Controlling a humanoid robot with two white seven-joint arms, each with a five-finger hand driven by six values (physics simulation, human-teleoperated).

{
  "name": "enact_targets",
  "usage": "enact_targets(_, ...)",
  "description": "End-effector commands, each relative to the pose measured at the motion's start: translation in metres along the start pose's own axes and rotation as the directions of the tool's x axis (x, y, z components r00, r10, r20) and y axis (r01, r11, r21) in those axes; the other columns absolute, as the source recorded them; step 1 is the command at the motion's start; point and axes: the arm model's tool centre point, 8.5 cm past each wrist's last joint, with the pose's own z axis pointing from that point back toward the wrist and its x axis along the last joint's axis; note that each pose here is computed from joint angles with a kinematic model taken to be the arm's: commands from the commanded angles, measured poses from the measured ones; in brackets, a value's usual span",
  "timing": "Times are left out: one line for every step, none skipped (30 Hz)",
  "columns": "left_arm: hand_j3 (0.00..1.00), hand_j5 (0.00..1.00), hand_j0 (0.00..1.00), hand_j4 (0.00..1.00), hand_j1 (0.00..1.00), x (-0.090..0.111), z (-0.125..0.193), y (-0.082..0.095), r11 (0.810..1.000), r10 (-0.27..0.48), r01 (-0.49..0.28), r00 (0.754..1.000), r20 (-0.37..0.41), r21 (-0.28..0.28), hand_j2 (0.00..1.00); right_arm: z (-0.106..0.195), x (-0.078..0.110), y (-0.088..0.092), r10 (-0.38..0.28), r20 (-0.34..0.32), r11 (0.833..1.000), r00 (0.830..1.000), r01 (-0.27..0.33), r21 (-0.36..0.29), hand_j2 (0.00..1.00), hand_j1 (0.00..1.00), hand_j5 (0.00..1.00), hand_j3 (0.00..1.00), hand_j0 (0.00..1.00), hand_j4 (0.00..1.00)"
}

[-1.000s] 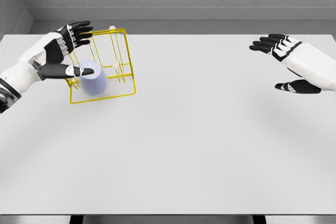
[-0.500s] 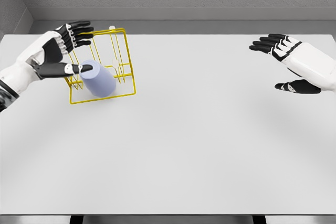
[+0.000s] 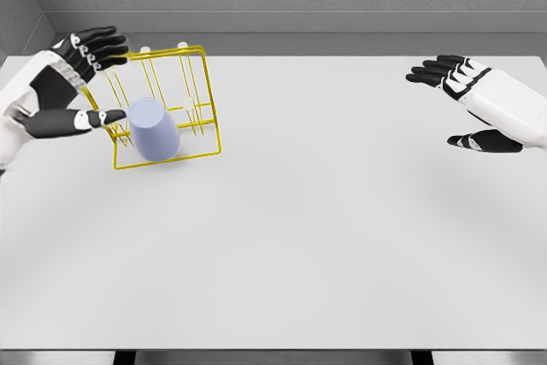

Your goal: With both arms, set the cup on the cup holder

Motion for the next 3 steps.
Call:
enact_targets(1.00, 1.00, 1.00, 1.00, 1.00, 0.0106, 0.0046, 0.0074, 1.000, -0.026, 0.026, 0.999, 0.039, 0.005, 1.00, 0.0002, 0.0000, -0.0007, -0.006, 0.001, 1.000, 1.000, 0.006, -0.005, 1.00, 1.00, 1.00, 1.00, 1.00, 1.00)
enact_targets(1.00, 1.00, 1.00, 1.00, 1.00, 0.0121, 0.0070, 0.0090, 1.000, -0.030, 0.030, 0.998, 0.054, 0.009, 1.00, 0.0002, 0.0000, -0.0007, -0.006, 0.001, 1.000, 1.000, 0.006, -0.005, 1.00, 1.00, 1.00, 1.00, 1.00, 1.00)
enact_targets(1.00, 1.00, 1.00, 1.00, 1.00, 0.0091, 0.0100, 0.0097, 0.999, -0.031, 0.031, 0.999, 0.041, 0.013, 1.00, 0.0002, 0.0000, -0.0007, -0.006, 0.001, 1.000, 1.000, 0.006, -0.005, 1.00, 1.00, 1.00, 1.00, 1.00, 1.00)
